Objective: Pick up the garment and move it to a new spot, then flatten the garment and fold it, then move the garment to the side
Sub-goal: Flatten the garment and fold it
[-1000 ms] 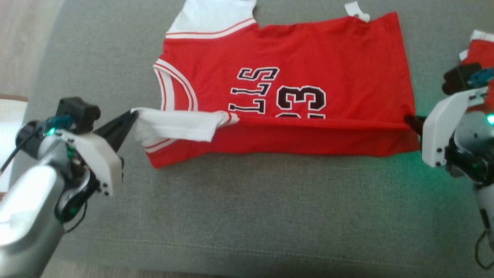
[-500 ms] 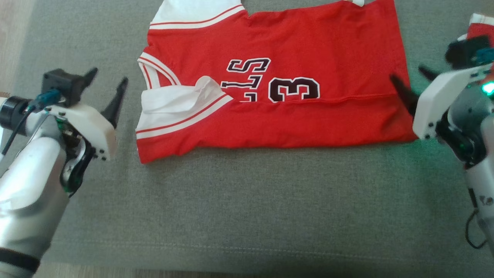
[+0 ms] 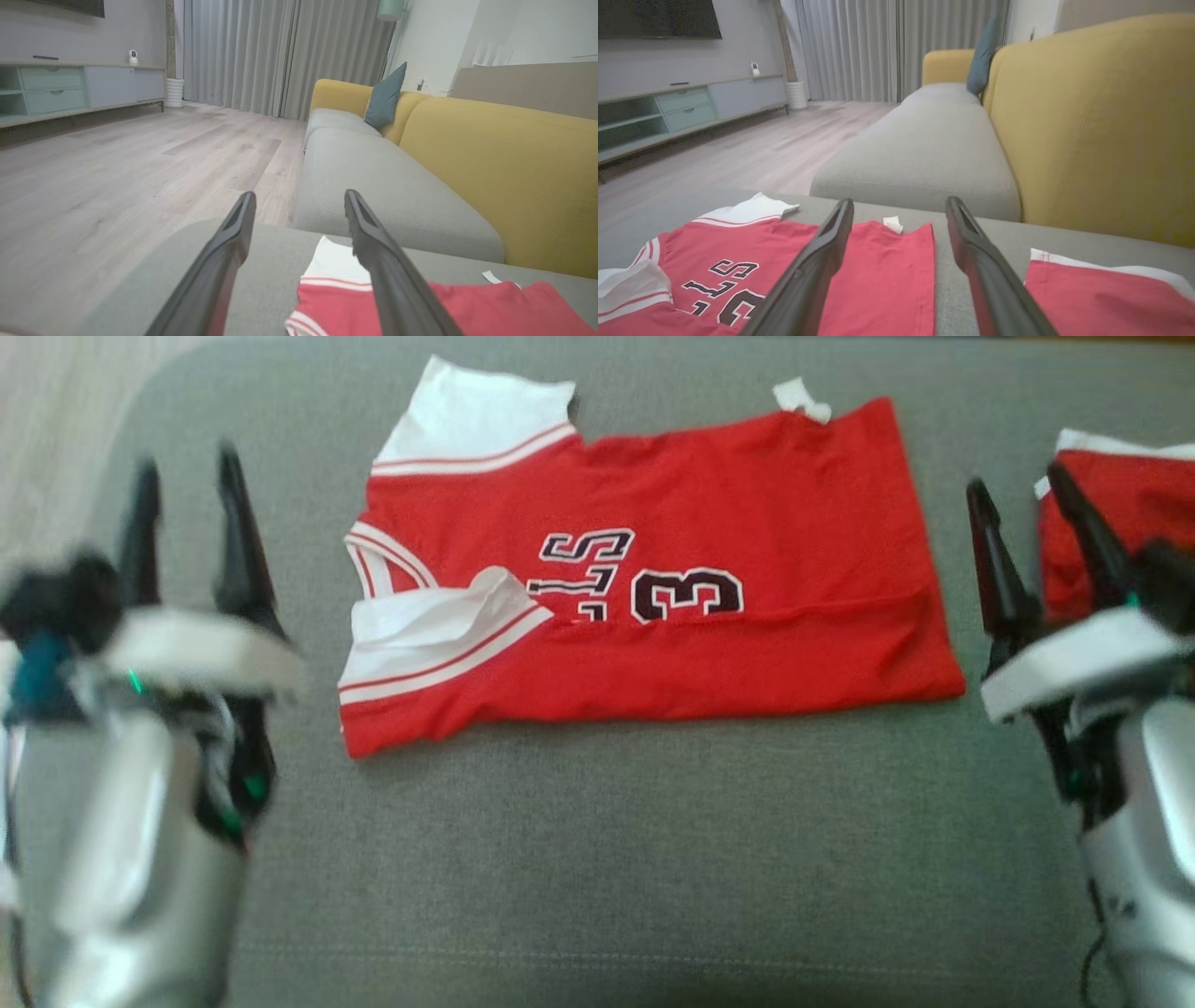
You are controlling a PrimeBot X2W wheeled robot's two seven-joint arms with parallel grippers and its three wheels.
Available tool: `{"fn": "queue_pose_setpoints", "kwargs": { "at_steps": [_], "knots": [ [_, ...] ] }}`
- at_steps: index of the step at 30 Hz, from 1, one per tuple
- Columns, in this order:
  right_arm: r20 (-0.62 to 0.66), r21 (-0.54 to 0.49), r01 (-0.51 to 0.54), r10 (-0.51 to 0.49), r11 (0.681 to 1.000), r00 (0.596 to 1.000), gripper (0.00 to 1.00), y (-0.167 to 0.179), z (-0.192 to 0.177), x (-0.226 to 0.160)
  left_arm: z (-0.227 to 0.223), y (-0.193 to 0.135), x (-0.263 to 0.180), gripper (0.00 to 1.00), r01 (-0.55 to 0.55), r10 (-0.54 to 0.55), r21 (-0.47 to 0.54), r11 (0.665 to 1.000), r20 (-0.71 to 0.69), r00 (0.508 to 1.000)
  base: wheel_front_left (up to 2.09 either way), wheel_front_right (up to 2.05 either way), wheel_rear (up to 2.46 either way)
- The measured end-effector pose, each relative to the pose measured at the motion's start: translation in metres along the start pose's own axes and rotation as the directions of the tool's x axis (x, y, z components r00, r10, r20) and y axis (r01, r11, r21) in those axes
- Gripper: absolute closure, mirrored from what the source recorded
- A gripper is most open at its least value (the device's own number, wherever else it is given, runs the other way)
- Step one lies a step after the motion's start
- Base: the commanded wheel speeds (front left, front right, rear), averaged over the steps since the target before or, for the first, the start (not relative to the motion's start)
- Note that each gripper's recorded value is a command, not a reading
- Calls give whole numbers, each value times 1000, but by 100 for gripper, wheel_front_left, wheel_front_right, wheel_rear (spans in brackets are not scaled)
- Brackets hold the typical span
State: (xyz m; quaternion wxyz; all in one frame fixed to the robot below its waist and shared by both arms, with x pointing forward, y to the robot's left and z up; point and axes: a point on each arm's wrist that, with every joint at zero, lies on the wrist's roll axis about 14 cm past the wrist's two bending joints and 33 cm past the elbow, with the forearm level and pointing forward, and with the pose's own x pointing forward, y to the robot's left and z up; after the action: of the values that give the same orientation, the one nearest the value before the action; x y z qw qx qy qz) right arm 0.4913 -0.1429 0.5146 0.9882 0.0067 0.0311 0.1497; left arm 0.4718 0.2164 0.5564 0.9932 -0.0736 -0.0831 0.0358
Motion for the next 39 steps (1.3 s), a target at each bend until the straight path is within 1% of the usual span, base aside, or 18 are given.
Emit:
{"fn": "queue_pose_setpoints", "kwargs": {
  "at_steps": [4, 8, 12, 17, 24, 27, 31, 32, 35, 39],
  "knots": [
    [114, -3, 48, -47, 999, 992, 0, 3, 13, -22, -16, 1, -39, 0, -51, 49, -44, 998, -38, 998, 0, 0, 0],
    [169, 27, 80, -84, 996, 982, 0, 11, 15, -43, -10, -15, -59, 0, -15, 14, -68, 998, -10, 1000, 0, 0, 0],
    [153, 48, 101, -107, 994, 982, 0, 18, 1, -61, -18, -31, -76, 0, 27, -29, -82, 996, -30, 999, 0, 0, 0],
    [115, 53, 117, -123, 992, 986, 0, 23, -16, -75, -47, -31, -96, 0, 20, -27, -57, 998, -121, 992, 0, 0, 0],
    [124, 53, 122, -128, 991, 984, 0, 22, -13, -74, -77, -30, -100, 0, 29, -30, -11, 1000, -215, 976, 0, 0, 0],
    [132, 52, 126, -132, 991, 982, 0, 21, -11, -72, -110, -38, -107, 0, 75, -63, 25, 997, -332, 941, 0, 0, 0],
    [112, 53, 136, -141, 989, 984, 0, 18, -17, -70, -142, -40, -113, 0, 113, -73, 59, 992, -458, 886, 0, 0, 0],
    [105, 51, 140, -144, 989, 984, 0, 16, -20, -69, -154, -35, -112, 0, 128, -64, 95, 987, -499, 864, 0, 0, 0],
    [103, 49, 147, -152, 988, 983, 0, 13, -21, -66, -161, -19, -106, 0, 110, -10, 163, 981, -517, 856, 0, 0, 0],
    [100, 49, 159, -164, 986, 981, 0, 8, -23, -64, -170, -9, -100, 0, 101, 23, 199, 975, -539, 842, 0, 0, 0]
  ]
}}
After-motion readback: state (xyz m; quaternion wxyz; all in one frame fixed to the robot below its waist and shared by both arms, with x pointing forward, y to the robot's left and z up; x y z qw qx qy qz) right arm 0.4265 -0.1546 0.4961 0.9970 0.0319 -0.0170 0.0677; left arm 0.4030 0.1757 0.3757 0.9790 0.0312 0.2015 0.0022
